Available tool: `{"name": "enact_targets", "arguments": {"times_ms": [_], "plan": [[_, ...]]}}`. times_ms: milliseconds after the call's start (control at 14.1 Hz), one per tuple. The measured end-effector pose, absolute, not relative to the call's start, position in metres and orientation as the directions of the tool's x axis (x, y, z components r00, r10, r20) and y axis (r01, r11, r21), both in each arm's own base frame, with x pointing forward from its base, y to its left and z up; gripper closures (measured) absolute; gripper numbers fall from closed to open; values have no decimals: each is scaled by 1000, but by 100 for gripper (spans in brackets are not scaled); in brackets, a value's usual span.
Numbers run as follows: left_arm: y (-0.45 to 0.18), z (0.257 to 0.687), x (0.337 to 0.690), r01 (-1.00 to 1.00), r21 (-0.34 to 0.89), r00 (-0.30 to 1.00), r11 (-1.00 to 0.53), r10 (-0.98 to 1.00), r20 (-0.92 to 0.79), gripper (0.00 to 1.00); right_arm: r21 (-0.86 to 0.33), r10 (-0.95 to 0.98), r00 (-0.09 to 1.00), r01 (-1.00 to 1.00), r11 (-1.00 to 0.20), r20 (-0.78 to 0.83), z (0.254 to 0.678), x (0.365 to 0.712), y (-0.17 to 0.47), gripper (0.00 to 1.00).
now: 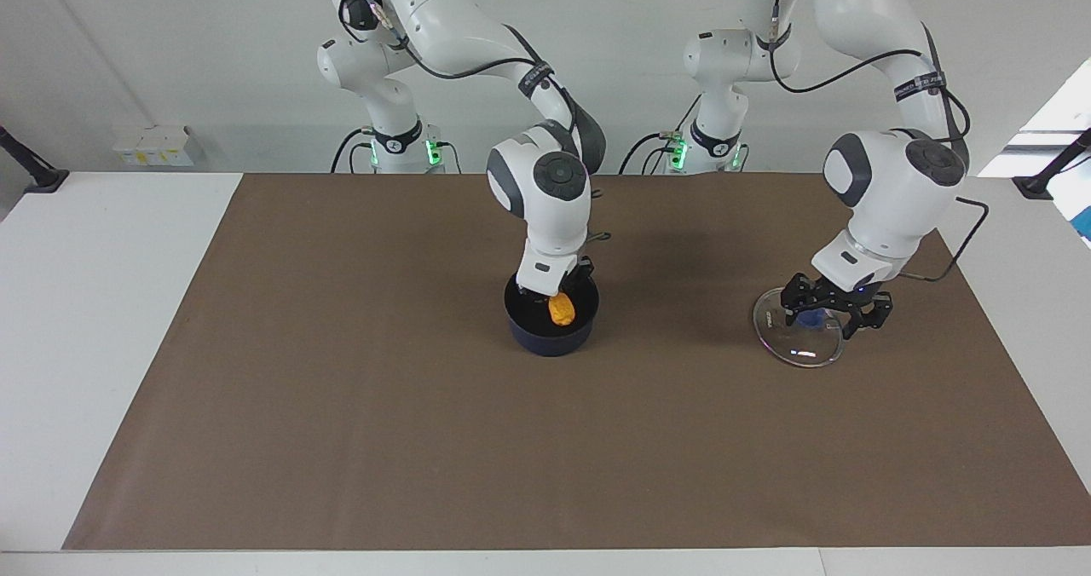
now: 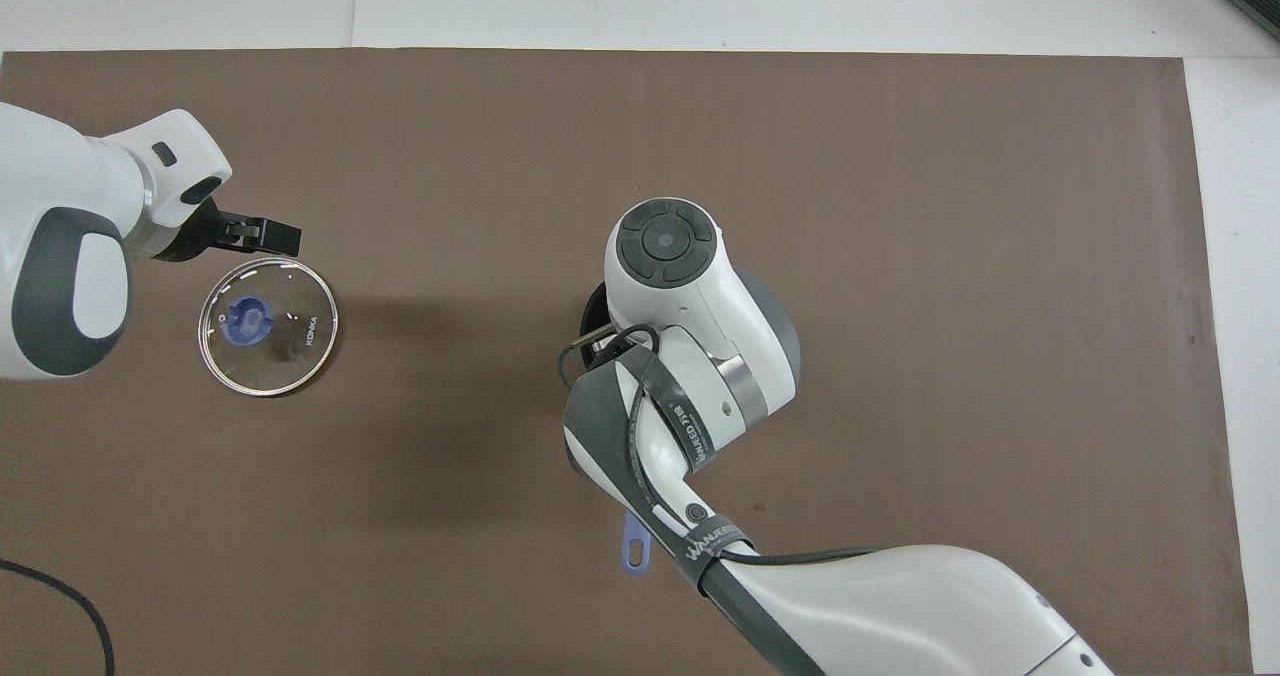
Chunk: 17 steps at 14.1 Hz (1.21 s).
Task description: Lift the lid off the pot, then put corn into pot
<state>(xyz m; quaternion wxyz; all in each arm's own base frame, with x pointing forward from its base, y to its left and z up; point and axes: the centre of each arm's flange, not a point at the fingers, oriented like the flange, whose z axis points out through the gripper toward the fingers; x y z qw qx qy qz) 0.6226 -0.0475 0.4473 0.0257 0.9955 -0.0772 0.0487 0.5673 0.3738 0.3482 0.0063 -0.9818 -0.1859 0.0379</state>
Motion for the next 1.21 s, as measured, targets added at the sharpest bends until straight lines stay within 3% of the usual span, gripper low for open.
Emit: {"name": "enact_targets", "arguments": {"times_ms": [213,284,568,781,1207], "plan": [[-44,486,623,-126,52,991,-991,-123,44,0,-26,359,931,358,-933,-64,350,571,370,2],[-41,501,622,-122,53,992,-991,-120,32,0,-27,355,933,354,-935,-56,352,573,367,0],[-32,556,596,-115,58,993,-992,-115,11,0,-37,288,957,289,-957,30,379,604,330,0],[-28,577,581,-114,57,994,-992,-113,6,0,-51,220,970,226,-973,99,423,626,287,0],[-22,623,560,-119,19,993,-993,-120,-9,0,-59,110,982,120,-991,152,525,624,196,0]]}}
